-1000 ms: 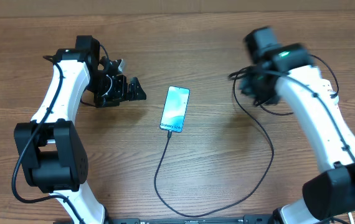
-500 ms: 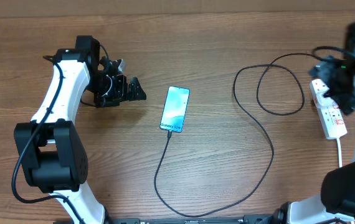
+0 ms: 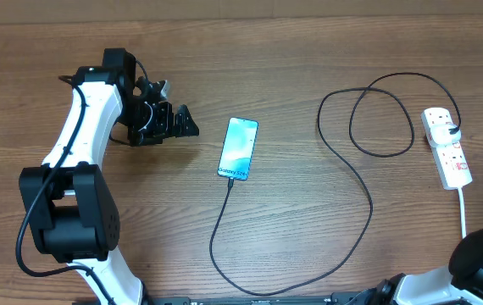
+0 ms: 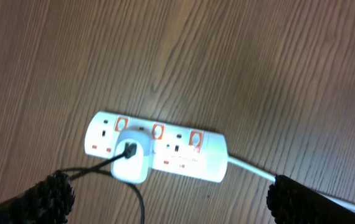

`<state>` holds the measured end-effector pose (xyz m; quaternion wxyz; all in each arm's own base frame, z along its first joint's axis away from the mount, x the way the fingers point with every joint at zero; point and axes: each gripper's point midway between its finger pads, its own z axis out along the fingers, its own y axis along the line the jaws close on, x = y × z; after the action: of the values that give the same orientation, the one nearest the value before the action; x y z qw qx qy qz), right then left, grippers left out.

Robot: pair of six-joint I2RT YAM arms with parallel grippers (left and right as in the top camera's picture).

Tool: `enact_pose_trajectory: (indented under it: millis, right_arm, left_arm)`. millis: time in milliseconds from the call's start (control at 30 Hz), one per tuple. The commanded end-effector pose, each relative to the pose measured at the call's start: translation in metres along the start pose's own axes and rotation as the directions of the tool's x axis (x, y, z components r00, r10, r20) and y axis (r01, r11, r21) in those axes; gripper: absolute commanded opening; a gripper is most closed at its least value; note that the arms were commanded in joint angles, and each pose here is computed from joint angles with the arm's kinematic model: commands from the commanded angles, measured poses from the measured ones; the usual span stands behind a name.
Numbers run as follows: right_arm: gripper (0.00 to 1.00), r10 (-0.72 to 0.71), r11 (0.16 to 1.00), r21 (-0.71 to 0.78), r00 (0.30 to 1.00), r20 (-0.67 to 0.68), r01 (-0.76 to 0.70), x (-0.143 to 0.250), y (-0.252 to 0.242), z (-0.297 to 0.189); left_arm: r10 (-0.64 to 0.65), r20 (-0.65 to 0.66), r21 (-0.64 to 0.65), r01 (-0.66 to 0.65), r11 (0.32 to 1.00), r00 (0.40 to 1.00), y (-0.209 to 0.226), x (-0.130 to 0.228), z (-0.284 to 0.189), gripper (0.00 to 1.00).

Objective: Plug charger to phone and switch on socket
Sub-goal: 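Move the right gripper to the white power strip's switches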

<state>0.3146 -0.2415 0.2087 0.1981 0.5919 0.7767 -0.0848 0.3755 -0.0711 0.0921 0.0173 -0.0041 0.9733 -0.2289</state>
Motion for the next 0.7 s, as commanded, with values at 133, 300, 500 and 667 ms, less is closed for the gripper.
enact_pose_trajectory:
  millis: [133, 300, 500, 667]
  right_arm:
    - [1.00, 0.000, 0.994, 0.113, 1.000, 0.014, -0.001, -0.017, -0.023, 0.026]
    - [1.00, -0.066, 0.986, 0.152, 0.996, -0.053, 0.074, -0.008, -0.023, 0.052]
    - [1.00, -0.129, 0.974, 0.171, 0.985, -0.113, 0.148, 0.000, -0.024, 0.073]
    - [1.00, -0.172, 0.963, 0.175, 0.968, -0.181, 0.204, 0.011, -0.023, 0.094]
  left_arm:
    - [0.010, 0.021, -0.002, -0.010, 1.000, 1.000, -0.004, -0.001, -0.007, 0.99]
    - [0.010, 0.021, -0.002, -0.010, 1.000, 1.000, -0.004, -0.001, -0.007, 0.99]
    - [0.010, 0.021, -0.002, -0.010, 1.000, 1.000, -0.004, -0.001, -0.007, 1.00]
    - [0.010, 0.021, -0.002, -0.010, 1.000, 1.000, -0.004, -0.001, -0.007, 1.00]
